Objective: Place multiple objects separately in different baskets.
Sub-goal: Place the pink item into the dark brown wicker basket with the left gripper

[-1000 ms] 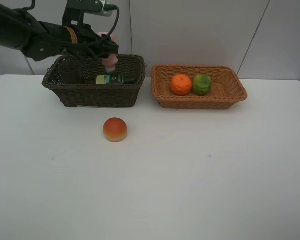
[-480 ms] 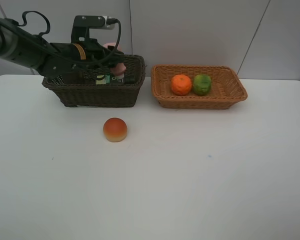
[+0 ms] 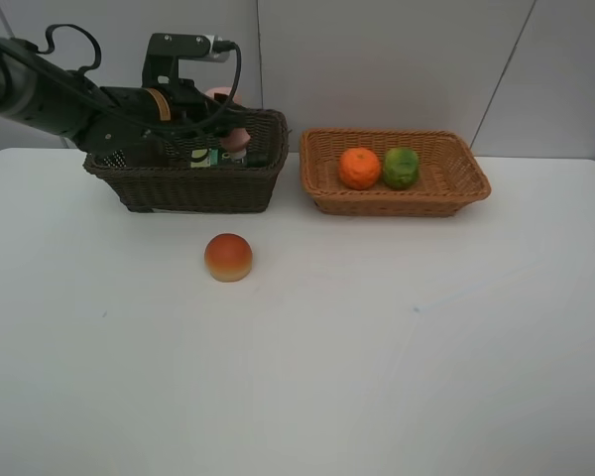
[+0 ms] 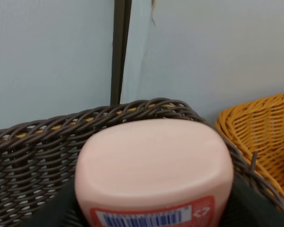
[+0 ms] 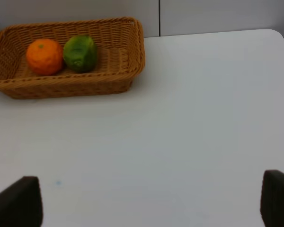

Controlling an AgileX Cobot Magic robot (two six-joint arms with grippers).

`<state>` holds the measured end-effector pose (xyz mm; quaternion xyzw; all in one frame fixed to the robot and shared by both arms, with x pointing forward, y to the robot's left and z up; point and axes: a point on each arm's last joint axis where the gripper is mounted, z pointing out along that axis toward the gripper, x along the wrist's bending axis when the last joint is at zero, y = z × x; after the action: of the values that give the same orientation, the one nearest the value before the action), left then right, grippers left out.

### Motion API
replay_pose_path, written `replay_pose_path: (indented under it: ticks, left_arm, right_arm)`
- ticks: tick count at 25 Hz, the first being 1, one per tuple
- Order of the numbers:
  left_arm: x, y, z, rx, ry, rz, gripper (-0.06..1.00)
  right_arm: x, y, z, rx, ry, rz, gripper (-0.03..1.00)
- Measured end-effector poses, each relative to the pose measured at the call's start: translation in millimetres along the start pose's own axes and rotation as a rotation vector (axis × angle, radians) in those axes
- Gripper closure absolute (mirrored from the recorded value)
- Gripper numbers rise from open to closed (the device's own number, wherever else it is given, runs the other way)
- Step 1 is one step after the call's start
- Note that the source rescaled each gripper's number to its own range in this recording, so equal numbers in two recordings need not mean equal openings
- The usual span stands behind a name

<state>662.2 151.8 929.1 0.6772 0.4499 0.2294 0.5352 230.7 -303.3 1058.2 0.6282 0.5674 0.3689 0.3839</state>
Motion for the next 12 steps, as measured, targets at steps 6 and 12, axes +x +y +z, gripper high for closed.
replay_pose_path:
  ticks: [6,12]
  left_arm:
    - [0.5,-0.8,0.0,0.009,0.006,0.000,0.08]
    - [1.3,1.5,-2.2,0.027,0.024,0.004,0.06]
  right_arm:
    - [0.0,0.0,0.0,0.000,0.000,0.000,-0.03]
    - [0.0,0.0,0.0,0.000,0.000,0.000,-0.03]
